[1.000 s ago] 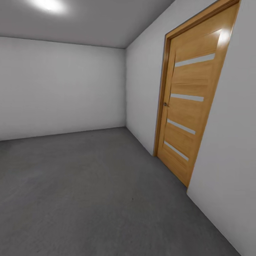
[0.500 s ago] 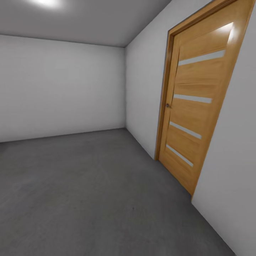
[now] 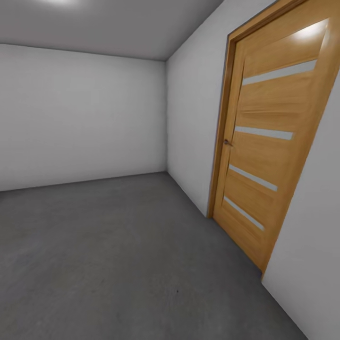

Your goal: Move the two storage containers from the living room to the garage. In the garage, place one container on the floor and stack the other container on top of it (either order is fine).

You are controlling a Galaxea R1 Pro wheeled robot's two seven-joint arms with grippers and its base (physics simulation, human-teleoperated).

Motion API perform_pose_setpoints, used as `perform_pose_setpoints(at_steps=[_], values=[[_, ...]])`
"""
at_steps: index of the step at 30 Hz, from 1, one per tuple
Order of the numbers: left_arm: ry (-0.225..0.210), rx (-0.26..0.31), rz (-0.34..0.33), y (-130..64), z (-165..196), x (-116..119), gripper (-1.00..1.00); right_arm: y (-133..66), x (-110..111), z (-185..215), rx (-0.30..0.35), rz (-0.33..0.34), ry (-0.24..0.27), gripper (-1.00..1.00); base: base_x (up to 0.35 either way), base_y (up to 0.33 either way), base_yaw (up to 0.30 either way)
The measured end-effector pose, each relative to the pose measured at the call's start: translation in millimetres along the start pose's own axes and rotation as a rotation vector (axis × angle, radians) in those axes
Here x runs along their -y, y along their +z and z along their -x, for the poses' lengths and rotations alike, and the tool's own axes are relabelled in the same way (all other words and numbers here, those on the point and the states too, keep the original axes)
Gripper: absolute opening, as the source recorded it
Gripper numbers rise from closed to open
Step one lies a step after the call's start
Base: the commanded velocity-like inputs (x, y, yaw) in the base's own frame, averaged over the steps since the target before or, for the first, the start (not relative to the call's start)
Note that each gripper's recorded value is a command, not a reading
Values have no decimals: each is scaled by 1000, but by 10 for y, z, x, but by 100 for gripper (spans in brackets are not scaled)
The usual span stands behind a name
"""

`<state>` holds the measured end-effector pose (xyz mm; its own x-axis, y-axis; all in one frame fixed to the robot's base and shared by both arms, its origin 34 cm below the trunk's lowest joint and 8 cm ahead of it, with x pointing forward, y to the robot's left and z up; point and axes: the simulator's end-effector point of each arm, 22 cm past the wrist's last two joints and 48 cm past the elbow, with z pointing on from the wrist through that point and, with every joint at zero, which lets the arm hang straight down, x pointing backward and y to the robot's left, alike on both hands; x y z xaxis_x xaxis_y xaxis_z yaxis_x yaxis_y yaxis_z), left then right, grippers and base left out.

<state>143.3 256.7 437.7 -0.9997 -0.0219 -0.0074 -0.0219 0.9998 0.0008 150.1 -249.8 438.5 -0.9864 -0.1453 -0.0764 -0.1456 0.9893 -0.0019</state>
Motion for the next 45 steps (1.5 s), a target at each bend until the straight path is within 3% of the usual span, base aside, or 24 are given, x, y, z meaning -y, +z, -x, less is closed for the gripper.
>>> perform_pose_setpoints(at_steps=[45], values=[[-3, 2, 1, 0, 5, -3, 100, 0, -2, 0, 0, 1, -4, 100, 323, 0, 0]])
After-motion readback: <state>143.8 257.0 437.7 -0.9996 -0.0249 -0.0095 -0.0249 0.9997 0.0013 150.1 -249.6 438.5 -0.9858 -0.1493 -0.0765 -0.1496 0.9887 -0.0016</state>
